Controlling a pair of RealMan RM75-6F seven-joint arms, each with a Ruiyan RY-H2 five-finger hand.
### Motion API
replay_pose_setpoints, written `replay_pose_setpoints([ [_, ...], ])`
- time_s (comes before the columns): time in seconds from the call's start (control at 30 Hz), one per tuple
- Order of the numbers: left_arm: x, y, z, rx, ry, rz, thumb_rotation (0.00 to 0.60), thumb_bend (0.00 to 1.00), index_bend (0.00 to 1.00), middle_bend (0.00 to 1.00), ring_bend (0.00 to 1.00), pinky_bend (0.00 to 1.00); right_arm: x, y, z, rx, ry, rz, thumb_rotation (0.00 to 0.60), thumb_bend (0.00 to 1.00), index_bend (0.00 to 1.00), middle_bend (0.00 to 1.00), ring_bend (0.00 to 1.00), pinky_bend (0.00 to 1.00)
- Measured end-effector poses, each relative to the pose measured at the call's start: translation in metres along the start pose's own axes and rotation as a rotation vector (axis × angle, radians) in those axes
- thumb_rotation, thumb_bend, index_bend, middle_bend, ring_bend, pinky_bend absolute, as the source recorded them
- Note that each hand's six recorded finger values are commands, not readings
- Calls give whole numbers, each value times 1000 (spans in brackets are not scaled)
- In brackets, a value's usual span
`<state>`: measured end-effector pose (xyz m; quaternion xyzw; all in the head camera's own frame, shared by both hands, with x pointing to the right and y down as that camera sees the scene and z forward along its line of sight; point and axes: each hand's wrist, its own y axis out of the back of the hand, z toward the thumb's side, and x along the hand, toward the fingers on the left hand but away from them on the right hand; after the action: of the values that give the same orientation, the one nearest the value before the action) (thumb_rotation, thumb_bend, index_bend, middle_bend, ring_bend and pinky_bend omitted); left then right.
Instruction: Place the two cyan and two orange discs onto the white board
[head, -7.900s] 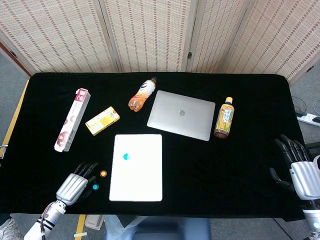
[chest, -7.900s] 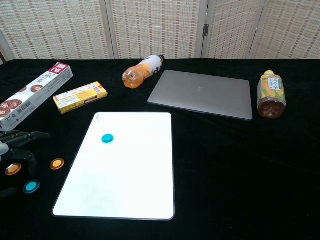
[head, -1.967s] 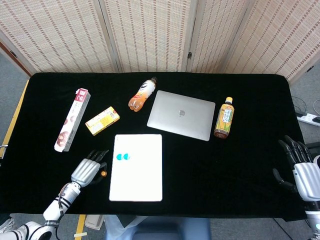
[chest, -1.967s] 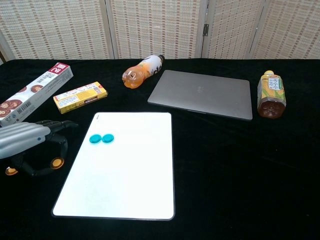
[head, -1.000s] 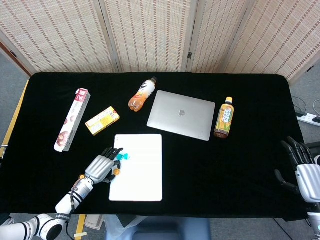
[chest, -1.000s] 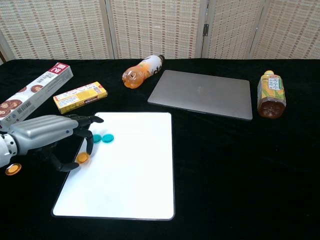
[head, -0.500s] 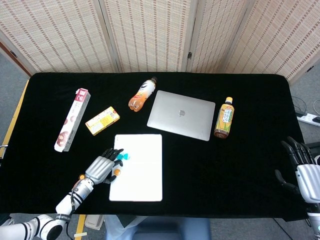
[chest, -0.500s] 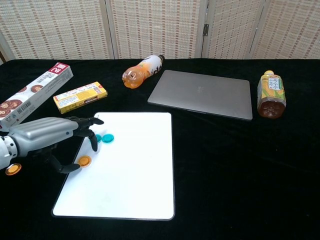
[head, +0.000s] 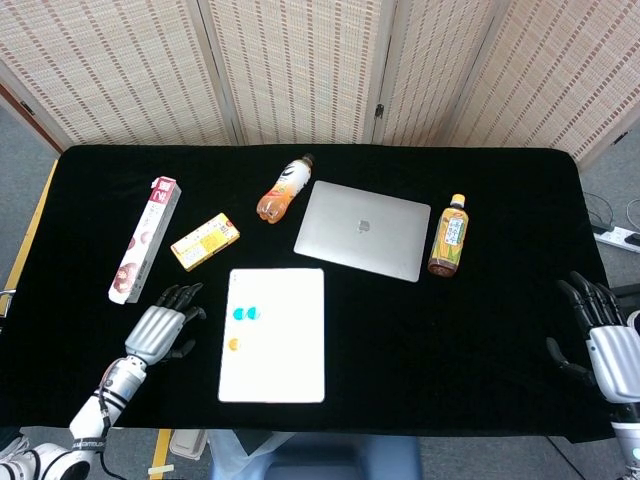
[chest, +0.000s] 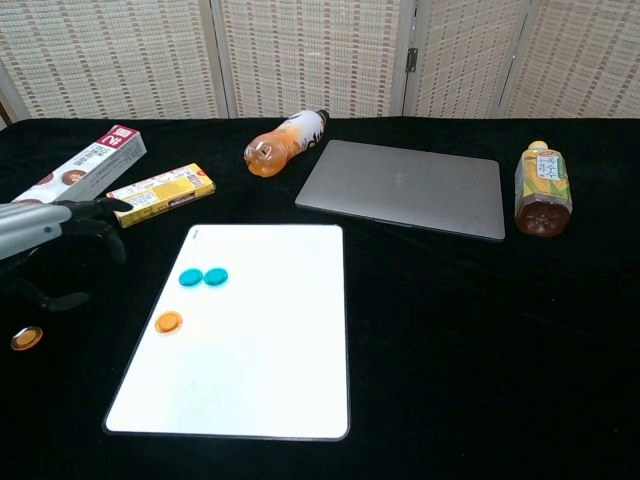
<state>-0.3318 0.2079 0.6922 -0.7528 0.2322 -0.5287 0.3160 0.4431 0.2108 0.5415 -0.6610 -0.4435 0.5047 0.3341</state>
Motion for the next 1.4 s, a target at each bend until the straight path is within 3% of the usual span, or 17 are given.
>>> replay_pose_setpoints([
  [0.47, -40, -38, -39, -17, 121, -56, 600, 414, 393, 30, 0, 0, -6, -1, 5, 4, 20, 9, 600, 426, 0, 0, 0, 0],
  [1.4, -43, -54, -45, -35, 147, -60, 600, 415, 439, 30, 0, 0, -3, 0, 6, 2, 19, 3, 600, 427, 0, 0, 0, 0],
])
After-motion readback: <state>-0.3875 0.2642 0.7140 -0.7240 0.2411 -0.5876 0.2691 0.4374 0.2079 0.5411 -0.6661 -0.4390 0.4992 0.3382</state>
